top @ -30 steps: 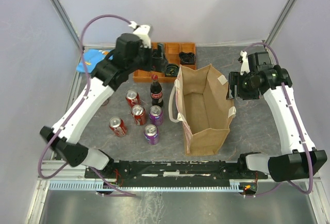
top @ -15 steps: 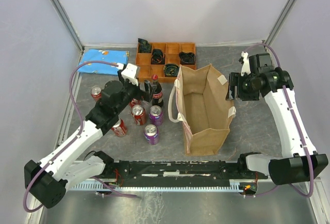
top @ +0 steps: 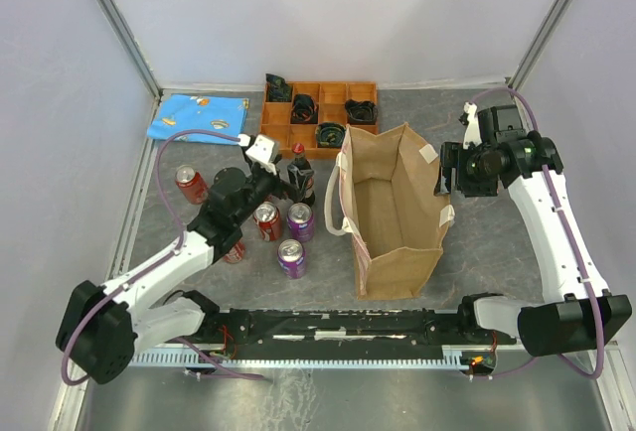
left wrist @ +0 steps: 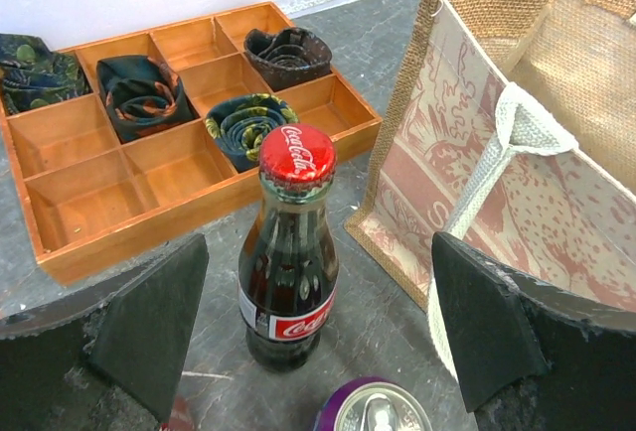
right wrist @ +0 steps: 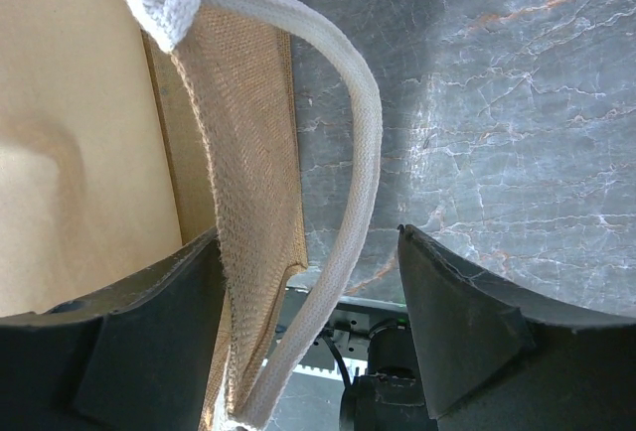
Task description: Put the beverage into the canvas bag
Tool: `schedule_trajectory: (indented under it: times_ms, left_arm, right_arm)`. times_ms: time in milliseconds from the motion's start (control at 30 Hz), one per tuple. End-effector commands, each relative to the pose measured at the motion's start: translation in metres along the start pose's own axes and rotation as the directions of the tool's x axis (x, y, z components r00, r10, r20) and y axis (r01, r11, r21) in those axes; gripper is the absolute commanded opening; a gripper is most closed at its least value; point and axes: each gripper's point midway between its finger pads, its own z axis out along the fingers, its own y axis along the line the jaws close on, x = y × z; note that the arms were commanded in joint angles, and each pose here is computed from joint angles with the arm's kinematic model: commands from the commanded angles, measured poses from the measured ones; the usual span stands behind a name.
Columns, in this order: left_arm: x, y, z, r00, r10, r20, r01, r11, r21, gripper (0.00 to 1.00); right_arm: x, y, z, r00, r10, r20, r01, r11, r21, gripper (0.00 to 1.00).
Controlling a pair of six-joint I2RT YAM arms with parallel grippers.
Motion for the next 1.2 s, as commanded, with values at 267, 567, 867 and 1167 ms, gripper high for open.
schedule_trajectory:
  times_ms: [267, 567, 867, 1167]
  left_arm:
    - [-0.010, -0.002, 0.036, 0.991, 0.039, 0.125, -0.042, 0.999, 0.024, 0.97]
    - [0.002, 0.002, 0.048, 0.990, 0.052, 0.127, -0.054, 0.998, 0.012, 0.74]
    - [0.006, 0.008, 0.054, 0.989, 0.062, 0.131, -0.061, 0.998, -0.018, 0.26]
    - [0.014, 0.010, 0.057, 0.991, 0.054, 0.125, -0.051, 0.998, -0.027, 0.21]
  right_arm:
    - [0.002, 0.004, -0.006, 1.000, -0.025, 0.004, 0.025, 1.000, -0.018, 0.74]
    - [0.010, 0.002, -0.006, 0.999, -0.027, -0.020, 0.027, 1.000, -0.015, 0.73]
    - [0.010, 0.003, -0.005, 0.999, -0.031, -0.032, 0.031, 0.999, -0.018, 0.73]
    - [0.014, 0.003, -0.002, 0.998, -0.029, -0.048, 0.028, 0.999, -0.024, 0.72]
